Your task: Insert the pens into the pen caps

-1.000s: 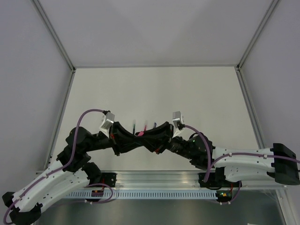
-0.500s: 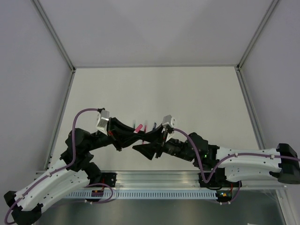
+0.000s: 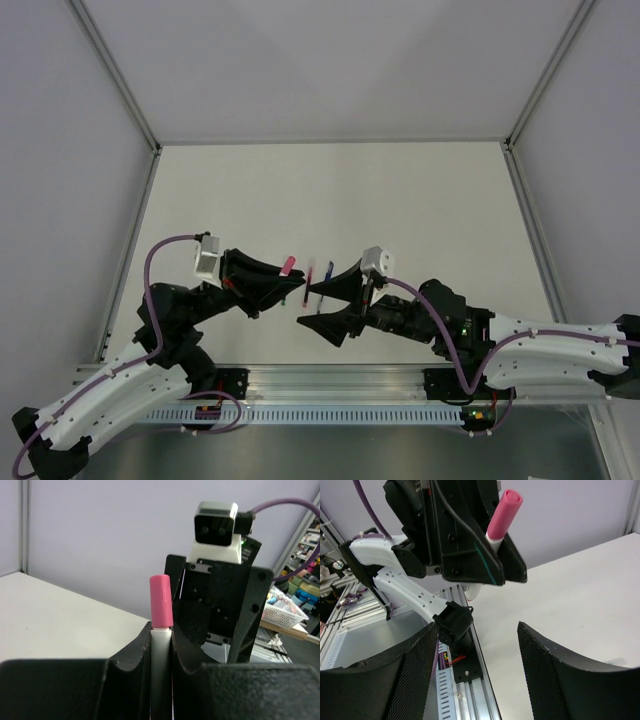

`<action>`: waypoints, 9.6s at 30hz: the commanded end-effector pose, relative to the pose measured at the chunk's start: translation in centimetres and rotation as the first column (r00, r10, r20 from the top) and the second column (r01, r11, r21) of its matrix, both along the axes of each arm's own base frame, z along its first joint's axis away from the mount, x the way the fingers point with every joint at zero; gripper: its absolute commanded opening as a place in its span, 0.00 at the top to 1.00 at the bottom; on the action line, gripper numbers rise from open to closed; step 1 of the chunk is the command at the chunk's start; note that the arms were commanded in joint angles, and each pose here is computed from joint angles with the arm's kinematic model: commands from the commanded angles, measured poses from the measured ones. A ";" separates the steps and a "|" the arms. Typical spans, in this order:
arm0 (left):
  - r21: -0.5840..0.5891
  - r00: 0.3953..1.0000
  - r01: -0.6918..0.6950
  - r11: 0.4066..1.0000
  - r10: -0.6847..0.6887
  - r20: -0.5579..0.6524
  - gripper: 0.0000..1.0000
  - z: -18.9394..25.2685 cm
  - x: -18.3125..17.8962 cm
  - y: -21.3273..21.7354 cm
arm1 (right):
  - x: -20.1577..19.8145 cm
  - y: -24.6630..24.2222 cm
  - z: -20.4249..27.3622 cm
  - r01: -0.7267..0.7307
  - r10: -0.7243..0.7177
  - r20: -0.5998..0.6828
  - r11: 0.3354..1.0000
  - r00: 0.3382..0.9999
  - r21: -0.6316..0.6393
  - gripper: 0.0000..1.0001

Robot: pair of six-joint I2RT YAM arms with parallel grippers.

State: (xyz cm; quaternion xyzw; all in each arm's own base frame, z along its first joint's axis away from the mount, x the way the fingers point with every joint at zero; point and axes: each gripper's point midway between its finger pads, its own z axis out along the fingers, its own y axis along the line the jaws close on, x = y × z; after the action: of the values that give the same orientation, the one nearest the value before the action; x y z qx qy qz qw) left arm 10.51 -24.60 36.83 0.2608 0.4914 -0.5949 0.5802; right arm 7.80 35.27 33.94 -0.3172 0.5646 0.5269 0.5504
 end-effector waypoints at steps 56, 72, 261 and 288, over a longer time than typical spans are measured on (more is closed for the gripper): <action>-0.250 1.000 -0.001 0.968 0.005 0.014 0.98 4.3 -1.6 3.0 | -1.1 6.1 4.4 -0.122 0.120 0.025 0.965 0.992 0.230 1.00; -0.258 1.000 0.005 0.966 -0.006 -0.001 0.98 4.1 -1.5 2.9 | -1.3 5.8 4.6 -0.128 0.123 0.036 0.975 0.992 0.184 0.52; 0.047 0.883 0.435 0.899 -0.415 -0.219 0.98 -10.0 -6.3 -1.5 | 4.4 3.2 18.3 -0.005 -0.020 0.120 0.980 0.993 0.200 1.00; 0.028 0.948 0.289 0.957 -0.283 -0.143 0.20 -0.9 -6.0 0.8 | 2.8 1.2 12.9 -0.052 0.032 0.122 0.985 0.992 0.162 1.00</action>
State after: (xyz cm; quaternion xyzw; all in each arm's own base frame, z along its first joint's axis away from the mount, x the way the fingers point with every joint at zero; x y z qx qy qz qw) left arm 5.45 -24.10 34.70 0.2766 0.4895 -0.6873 0.4599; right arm 10.00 37.70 45.23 -0.3497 0.5005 0.5574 0.5625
